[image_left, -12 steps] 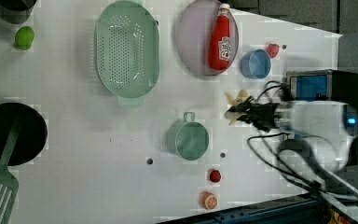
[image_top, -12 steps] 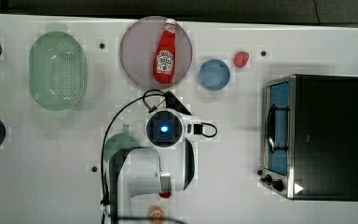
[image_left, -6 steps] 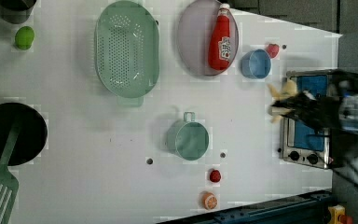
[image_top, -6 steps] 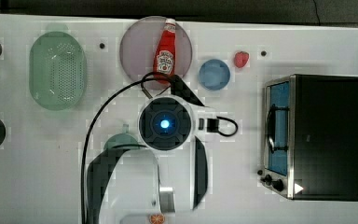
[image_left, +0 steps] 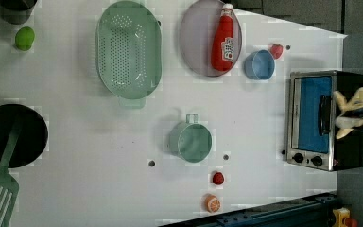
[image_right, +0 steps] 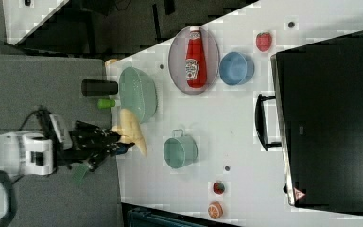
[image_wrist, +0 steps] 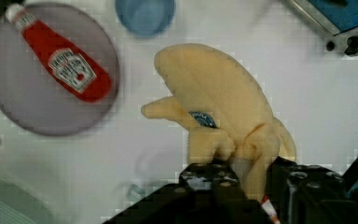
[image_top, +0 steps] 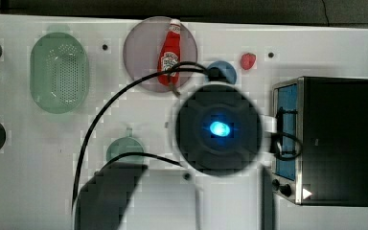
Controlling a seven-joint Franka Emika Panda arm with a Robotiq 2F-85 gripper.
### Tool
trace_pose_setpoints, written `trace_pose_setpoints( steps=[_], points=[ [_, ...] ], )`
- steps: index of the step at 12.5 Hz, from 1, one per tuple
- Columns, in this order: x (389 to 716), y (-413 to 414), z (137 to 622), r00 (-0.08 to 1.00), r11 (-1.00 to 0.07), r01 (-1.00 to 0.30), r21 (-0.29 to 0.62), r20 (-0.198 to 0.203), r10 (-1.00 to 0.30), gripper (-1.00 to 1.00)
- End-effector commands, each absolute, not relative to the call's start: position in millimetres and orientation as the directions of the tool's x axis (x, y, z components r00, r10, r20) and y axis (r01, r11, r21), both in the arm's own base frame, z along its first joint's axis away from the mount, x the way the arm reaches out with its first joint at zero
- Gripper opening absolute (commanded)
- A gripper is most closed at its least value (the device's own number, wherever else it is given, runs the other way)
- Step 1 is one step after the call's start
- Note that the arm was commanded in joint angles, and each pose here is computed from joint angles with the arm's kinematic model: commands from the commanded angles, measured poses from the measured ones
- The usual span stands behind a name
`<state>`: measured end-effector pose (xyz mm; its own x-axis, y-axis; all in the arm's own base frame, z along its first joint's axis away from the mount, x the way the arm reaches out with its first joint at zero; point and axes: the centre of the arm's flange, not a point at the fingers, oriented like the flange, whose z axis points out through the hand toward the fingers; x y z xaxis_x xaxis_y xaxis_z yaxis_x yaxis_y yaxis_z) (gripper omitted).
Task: Pick banana from table and place on oven.
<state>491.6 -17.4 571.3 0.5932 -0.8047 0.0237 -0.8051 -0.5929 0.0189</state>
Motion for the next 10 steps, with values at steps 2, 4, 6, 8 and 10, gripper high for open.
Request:
trace_pose_setpoints(
  steps=[2, 4, 6, 8, 10],
  points=[
    [502.4, -87.6, 582.9, 0.636, -0.636, -0.771, 0.000, 0.008, -0.771, -0.50],
    [505.5, -137.7, 572.3, 0.676, -0.676, -0.737, 0.006, -0.008, -0.737, -0.50],
    [505.7, -191.9, 557.1, 0.713, -0.714, -0.700, 0.016, -0.019, -0.701, -0.50],
    [501.4, -247.4, 537.8, 0.741, -0.741, -0.671, 0.027, -0.009, -0.671, -0.50],
    [493.5, -299.5, 517.7, 0.761, -0.760, -0.649, 0.044, 0.027, -0.648, -0.50]
  ],
)
